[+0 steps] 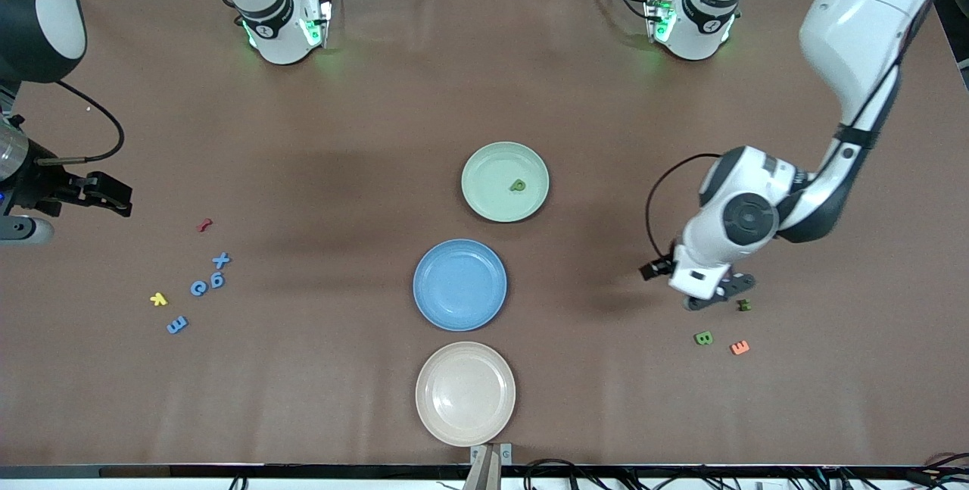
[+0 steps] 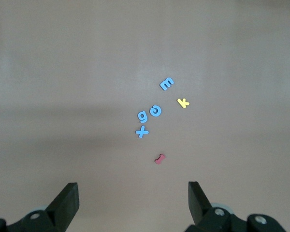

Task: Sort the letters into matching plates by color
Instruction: 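Open the left gripper to drop the letter on the plate, then move the left gripper back to the green letters and grasp one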

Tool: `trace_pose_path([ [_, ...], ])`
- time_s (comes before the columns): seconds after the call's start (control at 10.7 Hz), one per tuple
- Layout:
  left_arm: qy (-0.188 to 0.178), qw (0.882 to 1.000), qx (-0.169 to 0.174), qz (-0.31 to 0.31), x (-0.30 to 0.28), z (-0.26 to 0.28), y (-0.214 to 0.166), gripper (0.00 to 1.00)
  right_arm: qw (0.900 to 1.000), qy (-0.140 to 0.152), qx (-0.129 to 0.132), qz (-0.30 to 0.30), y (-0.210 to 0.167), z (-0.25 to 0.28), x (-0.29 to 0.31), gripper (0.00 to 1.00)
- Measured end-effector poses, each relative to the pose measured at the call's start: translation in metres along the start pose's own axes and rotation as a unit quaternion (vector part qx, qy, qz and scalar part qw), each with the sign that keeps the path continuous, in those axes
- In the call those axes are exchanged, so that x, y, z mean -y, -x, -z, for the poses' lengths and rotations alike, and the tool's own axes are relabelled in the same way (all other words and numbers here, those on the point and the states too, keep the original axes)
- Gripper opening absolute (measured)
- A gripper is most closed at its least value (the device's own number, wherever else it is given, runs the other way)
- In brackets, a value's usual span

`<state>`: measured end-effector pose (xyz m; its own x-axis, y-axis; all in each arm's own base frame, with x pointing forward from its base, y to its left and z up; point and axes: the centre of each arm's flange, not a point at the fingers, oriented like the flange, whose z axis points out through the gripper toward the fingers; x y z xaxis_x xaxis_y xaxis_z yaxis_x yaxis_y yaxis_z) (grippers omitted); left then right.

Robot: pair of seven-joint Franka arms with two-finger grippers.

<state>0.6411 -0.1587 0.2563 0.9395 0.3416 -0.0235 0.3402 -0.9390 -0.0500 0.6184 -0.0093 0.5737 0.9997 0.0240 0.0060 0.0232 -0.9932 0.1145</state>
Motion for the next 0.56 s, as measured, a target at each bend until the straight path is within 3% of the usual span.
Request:
trace_pose_path([
  [0.37, -0.024, 0.999, -0.013, -0.044, 0.102, -0.008, -0.071, 1.0, 1.0, 0.0, -0.002, 0.001, -0.002, -0.01, 0.001, 1.0],
  [0.56, -0.022, 0.997, -0.02, -0.067, 0.116, -0.013, -0.092, 1.0, 1.0, 0.0, -0.002, 0.001, -0.002, -0.01, 0.001, 1.0],
])
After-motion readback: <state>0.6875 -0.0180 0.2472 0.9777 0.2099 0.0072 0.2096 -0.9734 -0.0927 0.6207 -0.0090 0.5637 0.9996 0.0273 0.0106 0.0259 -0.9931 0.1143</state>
